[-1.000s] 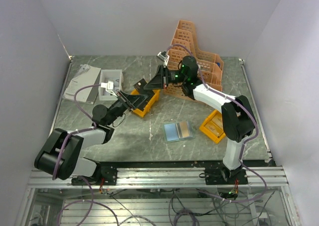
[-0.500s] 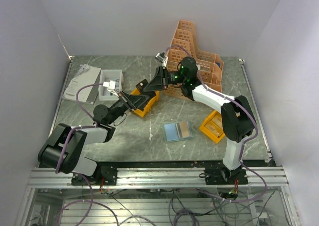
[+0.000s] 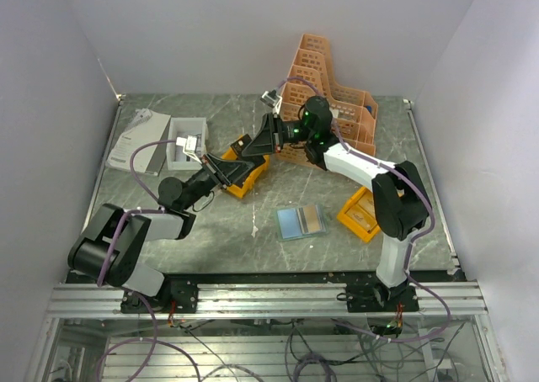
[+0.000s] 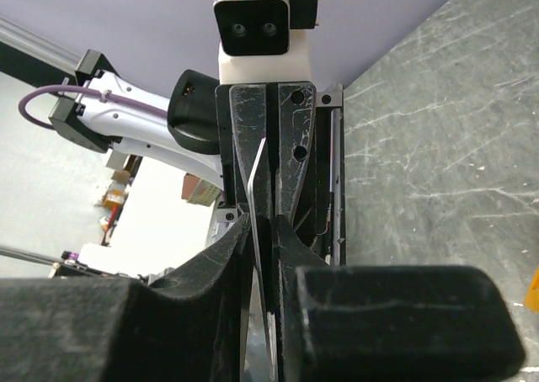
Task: Put the credit cards into the card holder
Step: Place the credit card in the storage box.
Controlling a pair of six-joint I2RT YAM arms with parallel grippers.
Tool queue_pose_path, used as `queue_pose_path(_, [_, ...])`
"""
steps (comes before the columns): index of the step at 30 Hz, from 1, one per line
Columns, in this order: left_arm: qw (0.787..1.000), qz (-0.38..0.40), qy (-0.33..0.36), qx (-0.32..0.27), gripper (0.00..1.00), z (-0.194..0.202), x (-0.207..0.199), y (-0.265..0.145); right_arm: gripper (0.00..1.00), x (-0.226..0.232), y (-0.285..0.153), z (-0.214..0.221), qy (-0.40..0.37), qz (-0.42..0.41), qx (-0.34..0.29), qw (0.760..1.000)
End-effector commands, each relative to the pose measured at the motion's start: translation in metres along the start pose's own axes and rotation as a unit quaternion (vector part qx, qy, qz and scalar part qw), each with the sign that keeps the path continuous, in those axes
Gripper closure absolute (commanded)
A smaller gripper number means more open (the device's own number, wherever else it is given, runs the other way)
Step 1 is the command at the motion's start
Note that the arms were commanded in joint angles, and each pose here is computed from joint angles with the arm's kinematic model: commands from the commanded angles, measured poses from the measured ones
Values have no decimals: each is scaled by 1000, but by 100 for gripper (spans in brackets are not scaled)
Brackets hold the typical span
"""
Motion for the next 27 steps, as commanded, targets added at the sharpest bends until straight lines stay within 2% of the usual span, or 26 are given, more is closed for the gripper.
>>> queue_pose_path(1, [998, 47, 34, -11, 93, -6, -15, 4, 87, 15, 12, 2, -22, -30, 31, 999])
queue_pose_path(4, [998, 42, 34, -8, 93, -4, -12, 3, 88, 13, 15, 3, -21, -30, 33, 999])
queue_pose_path(5, [999, 40, 34, -7, 93, -4, -12, 3, 90, 12, 15, 2, -21, -31, 34, 999])
queue_pose_path(7, [999, 37, 35, -5, 93, -2, -10, 1, 100, 11, 16, 2, -20, -30, 34, 999])
queue_pose_path(9, [999, 32, 36, -5, 92, -1, -9, -1, 100, 10, 16, 1, -20, -30, 36, 999])
queue_pose_path(11, [999, 22, 33, -6, 85, 0, -5, -5, 100, 10, 16, 1, -21, -30, 35, 999])
queue_pose_path(16, [999, -24, 27, -25, 56, 8, 6, -34, 100, -6, 19, -6, -38, -11, 27, 999])
queue_pose_path(18, [997, -53, 29, -38, 50, 11, 12, -52, 100, -19, 21, -12, -51, 11, 23, 998])
queue_pose_path(20, [993, -104, 28, -39, 47, 18, 26, -73, 100, -34, 23, -20, -81, 50, 18, 995])
queue_pose_path(23, [973, -230, 16, -24, 45, 28, 59, -98, 100, -72, 23, -21, -95, 119, 24, 988])
queue_pose_path(27, [921, -387, 43, -13, 32, 25, 87, -129, 100, -120, 18, -17, -101, 195, 44, 975])
Point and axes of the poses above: each gripper's point midway between its finger pads, its own y axis out along the fingers, its own x axis along the line the jaws close on, z = x × y, the point moved 4 cm from there along -y, back along the fingers, and after that the axes turned 4 degrees about y, right-handed, at the moved point
